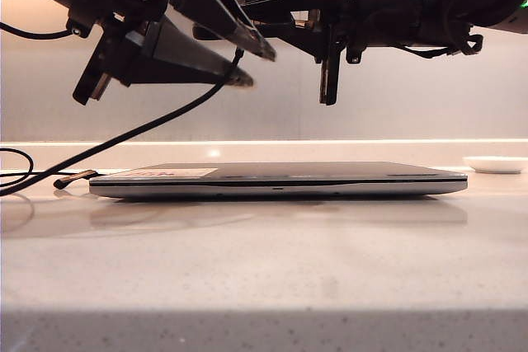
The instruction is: Pick up the charging cable and the phone, plug the charging cable into the charging port on the phone, and finally place them back on the table.
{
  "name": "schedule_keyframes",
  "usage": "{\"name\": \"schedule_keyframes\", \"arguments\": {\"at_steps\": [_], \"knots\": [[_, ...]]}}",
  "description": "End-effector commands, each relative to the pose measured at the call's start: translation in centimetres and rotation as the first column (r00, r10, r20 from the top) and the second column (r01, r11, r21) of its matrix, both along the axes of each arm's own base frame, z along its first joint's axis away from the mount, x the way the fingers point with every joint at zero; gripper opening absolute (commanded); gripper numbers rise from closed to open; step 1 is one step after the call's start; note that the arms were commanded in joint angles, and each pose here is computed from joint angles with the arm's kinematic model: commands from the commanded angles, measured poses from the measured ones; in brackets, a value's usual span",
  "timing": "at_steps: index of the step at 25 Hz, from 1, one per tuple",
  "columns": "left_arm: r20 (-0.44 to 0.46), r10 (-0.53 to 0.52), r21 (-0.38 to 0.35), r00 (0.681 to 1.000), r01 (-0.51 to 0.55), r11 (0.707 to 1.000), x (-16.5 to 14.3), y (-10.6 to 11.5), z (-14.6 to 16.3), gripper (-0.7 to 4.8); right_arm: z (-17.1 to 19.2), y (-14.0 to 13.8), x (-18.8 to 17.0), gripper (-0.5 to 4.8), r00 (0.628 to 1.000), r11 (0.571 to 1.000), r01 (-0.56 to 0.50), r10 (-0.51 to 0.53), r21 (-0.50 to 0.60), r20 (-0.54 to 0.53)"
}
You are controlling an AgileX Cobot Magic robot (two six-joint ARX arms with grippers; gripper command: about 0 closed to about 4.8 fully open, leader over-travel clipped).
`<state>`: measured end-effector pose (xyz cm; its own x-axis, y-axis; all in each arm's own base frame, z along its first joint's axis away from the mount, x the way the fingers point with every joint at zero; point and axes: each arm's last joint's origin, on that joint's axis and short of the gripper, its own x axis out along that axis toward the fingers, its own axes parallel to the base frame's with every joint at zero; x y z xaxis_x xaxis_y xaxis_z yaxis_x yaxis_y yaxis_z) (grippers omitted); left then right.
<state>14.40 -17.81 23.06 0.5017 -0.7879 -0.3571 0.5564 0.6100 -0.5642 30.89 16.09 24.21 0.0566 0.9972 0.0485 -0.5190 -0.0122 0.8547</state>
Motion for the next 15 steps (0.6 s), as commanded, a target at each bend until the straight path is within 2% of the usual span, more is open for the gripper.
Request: {"name": "schedule_keyframes", "arguments": {"at_steps": [1,4,6,9,10,11,12,15], "knots": [[0.016,0.001,-0.013,1.000,-0.001,1.000,0.0,0.0,0.3,1.54,0.8,-0.2,0.1,-0.06,0.998,0.999,0.046,-0.047,0.025,0.049],[0.018,0.001,-0.015,1.000,0.000,1.000,0.0,0.0,0.4,1.55,0.8,-1.0,0.6,-0.06,0.992,0.994,0.110,-0.111,0.027,0.058],[0.036,0.002,-0.036,0.999,-0.001,0.999,-0.2,0.2,1.0,1.56,0.7,-2.4,1.4,-0.06,0.982,0.983,0.184,-0.185,0.025,0.048],[0.064,0.005,-0.069,0.998,0.000,0.998,-0.3,0.5,2.1,1.49,0.6,-4.0,2.0,-0.06,0.970,0.971,0.240,-0.240,0.015,0.028],[0.070,0.005,-0.076,0.998,0.000,0.997,-0.3,0.5,2.4,1.37,0.5,-4.4,2.2,-0.06,0.967,0.967,0.253,-0.253,0.008,0.015],[0.075,0.006,-0.080,0.997,0.000,0.997,-0.3,0.5,2.8,0.91,0.3,-5.0,2.4,-0.06,0.963,0.963,0.271,-0.271,-0.003,-0.002],[0.096,0.002,-0.064,0.995,0.004,0.998,-0.2,0.5,3.5,-0.06,0.2,-6.0,2.6,-0.06,0.954,0.954,0.298,-0.299,-0.018,-0.019],[0.138,0.007,-0.005,0.990,-0.007,1.000,0.4,0.9,5.4,-0.06,0.5,-8.5,3.0,-0.06,0.930,0.930,0.364,-0.366,-0.052,-0.032]]}}
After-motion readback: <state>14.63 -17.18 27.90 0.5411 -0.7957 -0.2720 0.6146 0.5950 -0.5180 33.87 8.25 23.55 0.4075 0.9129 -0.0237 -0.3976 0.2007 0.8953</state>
